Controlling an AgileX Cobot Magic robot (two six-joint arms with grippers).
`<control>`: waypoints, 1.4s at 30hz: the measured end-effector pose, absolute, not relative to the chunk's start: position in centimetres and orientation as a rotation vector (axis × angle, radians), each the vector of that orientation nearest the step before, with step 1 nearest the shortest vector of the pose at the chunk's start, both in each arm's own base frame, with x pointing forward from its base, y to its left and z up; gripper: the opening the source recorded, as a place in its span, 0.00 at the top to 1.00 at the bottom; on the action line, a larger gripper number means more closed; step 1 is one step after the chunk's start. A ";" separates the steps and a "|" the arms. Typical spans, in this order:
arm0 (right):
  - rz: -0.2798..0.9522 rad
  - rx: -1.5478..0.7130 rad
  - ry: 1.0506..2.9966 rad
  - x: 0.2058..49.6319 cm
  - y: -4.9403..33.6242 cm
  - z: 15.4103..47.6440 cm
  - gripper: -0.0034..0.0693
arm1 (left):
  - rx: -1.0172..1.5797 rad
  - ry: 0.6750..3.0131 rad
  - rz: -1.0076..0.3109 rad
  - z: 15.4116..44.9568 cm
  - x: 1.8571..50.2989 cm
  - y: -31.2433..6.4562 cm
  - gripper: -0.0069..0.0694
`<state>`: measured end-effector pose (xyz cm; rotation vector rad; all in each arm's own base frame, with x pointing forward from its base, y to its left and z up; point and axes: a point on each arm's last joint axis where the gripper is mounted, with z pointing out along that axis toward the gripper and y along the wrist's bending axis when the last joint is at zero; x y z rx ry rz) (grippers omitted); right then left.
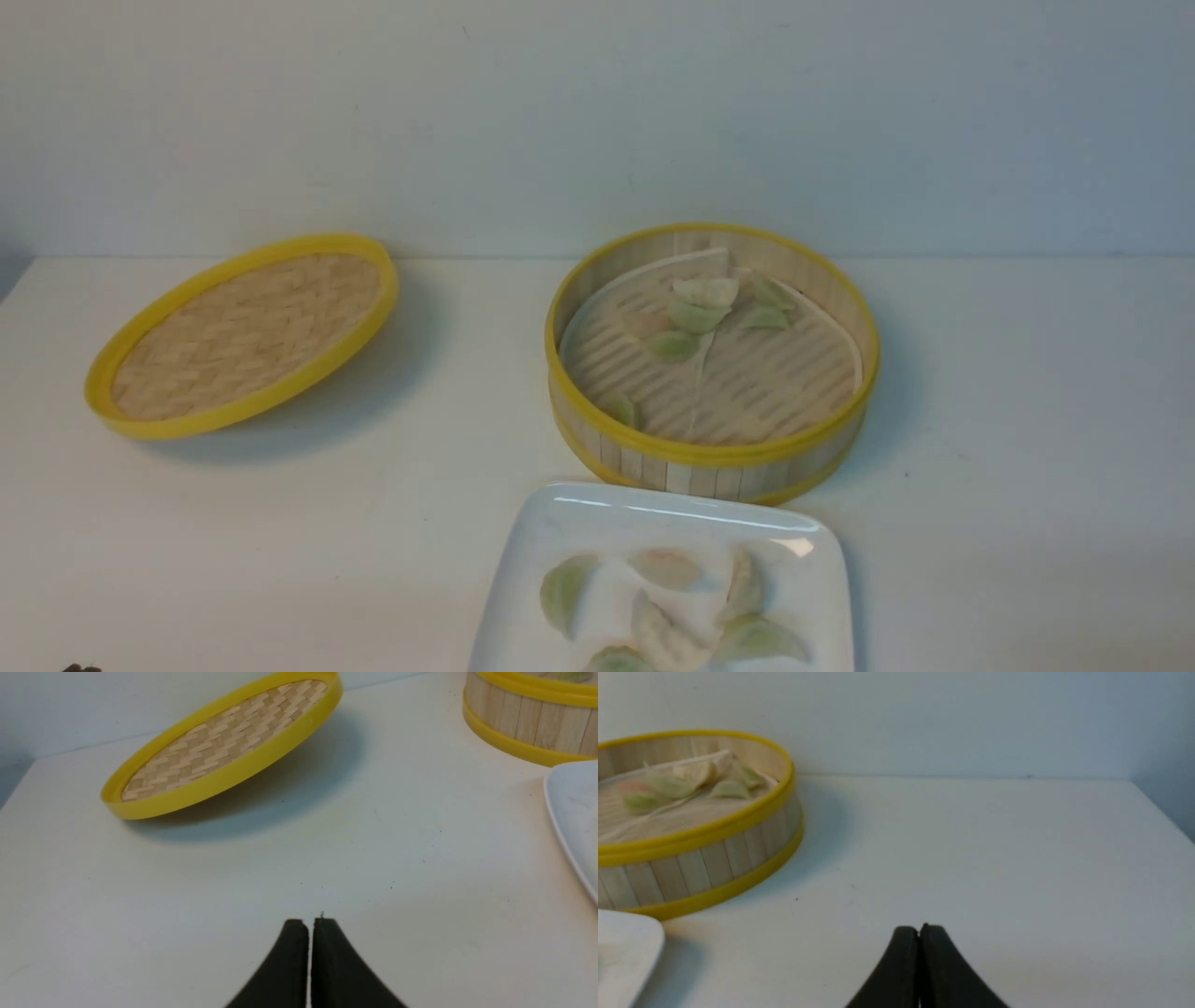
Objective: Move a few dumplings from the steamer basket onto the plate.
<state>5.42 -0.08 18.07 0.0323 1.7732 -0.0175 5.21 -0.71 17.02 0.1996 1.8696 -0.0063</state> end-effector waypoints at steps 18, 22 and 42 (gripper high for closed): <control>0.007 0.004 1.775 5.4 0.1 18.1 0.97 | 0.200 1.870 -0.006 17.0 5.2 -0.7 0.92; 0.007 0.004 1.775 5.4 0.1 18.1 0.97 | 0.200 1.870 -0.006 17.0 5.2 -0.7 0.92; 0.007 0.004 1.775 5.4 0.1 18.1 0.97 | 0.200 1.870 -0.006 17.0 5.2 -0.7 0.92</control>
